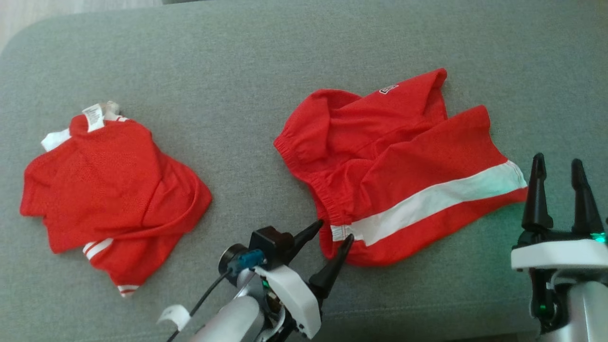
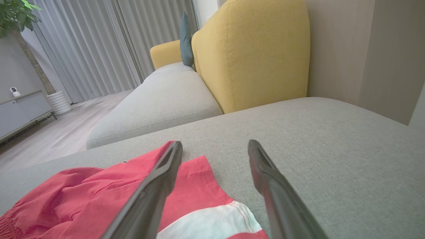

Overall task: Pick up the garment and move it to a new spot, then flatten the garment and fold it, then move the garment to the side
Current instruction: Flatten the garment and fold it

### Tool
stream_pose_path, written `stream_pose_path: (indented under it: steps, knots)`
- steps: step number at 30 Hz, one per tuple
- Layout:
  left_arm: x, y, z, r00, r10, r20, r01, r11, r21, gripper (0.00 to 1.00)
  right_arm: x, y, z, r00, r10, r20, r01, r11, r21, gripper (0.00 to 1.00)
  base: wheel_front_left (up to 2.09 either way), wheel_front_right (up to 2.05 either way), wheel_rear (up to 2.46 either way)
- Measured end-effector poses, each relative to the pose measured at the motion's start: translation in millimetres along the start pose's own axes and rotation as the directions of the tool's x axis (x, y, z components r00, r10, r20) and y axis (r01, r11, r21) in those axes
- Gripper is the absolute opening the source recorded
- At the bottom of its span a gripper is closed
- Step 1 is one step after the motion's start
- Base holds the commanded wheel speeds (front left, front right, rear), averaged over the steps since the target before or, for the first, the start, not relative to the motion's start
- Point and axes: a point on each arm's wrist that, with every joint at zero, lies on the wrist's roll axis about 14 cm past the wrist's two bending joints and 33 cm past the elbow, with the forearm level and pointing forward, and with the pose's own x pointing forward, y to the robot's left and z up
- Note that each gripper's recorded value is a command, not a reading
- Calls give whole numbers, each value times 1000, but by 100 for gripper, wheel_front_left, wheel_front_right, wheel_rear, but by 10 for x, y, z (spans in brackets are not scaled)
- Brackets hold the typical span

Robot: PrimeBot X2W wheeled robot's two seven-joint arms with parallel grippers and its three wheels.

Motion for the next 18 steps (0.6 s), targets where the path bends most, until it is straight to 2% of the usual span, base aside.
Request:
stream_pose_path:
  steps: [1,2,3,4,10,18]
  knots:
    - [15,-6,3,1000,-4,-1,4,1000,-5,100,4,-5,2,1000,-1,0,1,1000,0,100,0,0,0]
    - [27,-15,-6,1000,-10,-7,10,1000,-10,72,1,-12,-5,1000,-4,-2,4,1000,-1,100,0,0,0]
    - [39,-28,-14,1000,-17,-12,16,1000,-8,28,-3,-23,-15,1000,-7,-5,7,1000,-1,100,0,0,0]
    - [49,-35,-14,1000,-21,-13,21,1000,-6,0,-8,-31,-25,1000,-9,-8,9,1000,-2,100,0,0,0]
    - [59,13,80,999,6,36,-6,1000,-5,0,-45,-115,-95,999,-34,-35,34,999,-7,100,0,0,0]
    - [14,246,386,983,102,150,-109,993,41,0,-11,-170,-351,983,-54,-175,52,999,-14,100,0,0,0]
